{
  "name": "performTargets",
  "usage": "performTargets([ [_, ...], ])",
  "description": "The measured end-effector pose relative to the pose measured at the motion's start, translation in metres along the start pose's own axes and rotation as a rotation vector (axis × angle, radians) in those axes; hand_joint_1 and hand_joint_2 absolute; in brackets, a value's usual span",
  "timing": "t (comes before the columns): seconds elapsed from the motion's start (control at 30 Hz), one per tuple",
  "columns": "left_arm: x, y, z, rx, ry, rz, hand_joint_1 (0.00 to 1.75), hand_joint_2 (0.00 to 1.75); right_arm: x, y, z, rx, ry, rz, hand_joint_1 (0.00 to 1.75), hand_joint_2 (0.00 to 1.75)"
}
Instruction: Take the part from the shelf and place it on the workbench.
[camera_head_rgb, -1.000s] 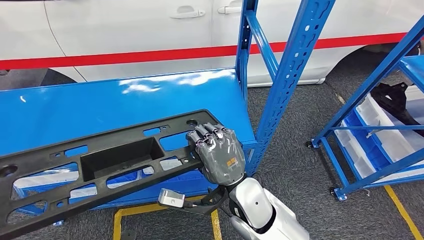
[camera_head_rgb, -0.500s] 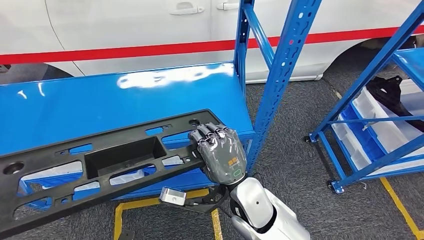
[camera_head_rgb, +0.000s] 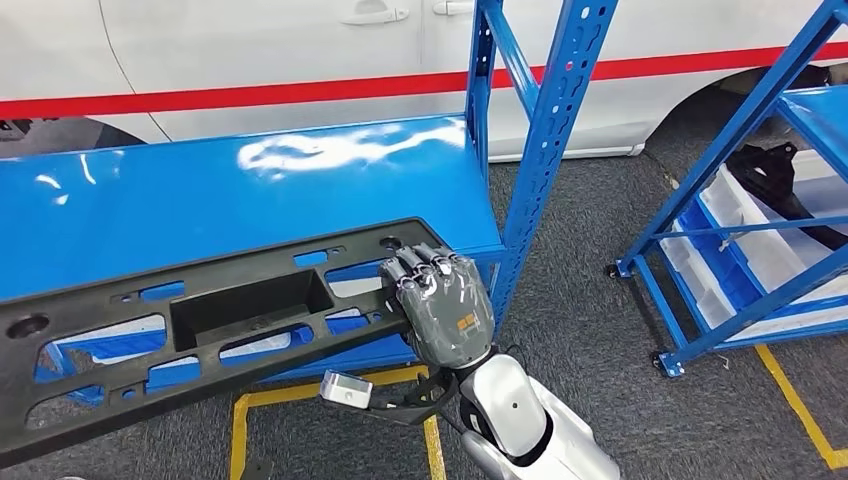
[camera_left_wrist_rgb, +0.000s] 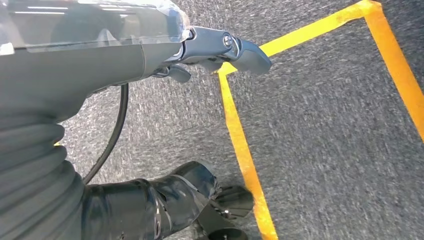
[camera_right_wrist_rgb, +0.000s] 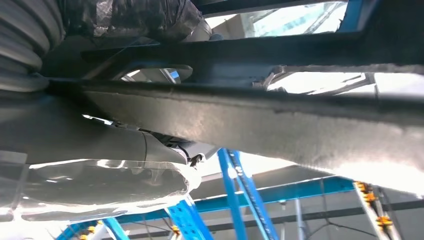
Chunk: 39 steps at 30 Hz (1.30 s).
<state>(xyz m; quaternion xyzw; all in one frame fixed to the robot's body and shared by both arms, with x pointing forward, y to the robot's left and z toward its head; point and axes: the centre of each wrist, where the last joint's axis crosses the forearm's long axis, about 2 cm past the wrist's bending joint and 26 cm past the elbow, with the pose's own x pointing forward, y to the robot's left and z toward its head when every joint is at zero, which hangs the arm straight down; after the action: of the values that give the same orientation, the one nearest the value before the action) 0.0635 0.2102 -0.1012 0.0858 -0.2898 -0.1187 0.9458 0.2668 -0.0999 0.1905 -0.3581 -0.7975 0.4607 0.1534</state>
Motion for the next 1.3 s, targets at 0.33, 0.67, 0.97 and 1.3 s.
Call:
performTargets([
  [0.33,0.0005,-0.0003,-0.0001,0.000,0.000,0.000,0.00,1.75,0.0000,0.0019,0.0017,0.008,0.014,0.002,1.75,1.75],
  [0.67,0.0006,-0.0004,-0.0001,0.001,-0.002,0.002,0.00,1.75,-0.0020,0.0012,0.0005,0.005,0.030,-0.017,1.75,1.75],
  [0.97,0.0008,0.0002,-0.0004,0.004,-0.003,0.003,0.00,1.75,-0.0016,0.0011,0.0000,0.006,0.040,-0.040,1.75,1.75],
  [1.3,0.0007,-0.0002,-0.0002,0.006,-0.003,0.003,0.00,1.75,-0.0028,0.0020,0.0026,0.010,0.056,-0.061,1.75,1.75],
])
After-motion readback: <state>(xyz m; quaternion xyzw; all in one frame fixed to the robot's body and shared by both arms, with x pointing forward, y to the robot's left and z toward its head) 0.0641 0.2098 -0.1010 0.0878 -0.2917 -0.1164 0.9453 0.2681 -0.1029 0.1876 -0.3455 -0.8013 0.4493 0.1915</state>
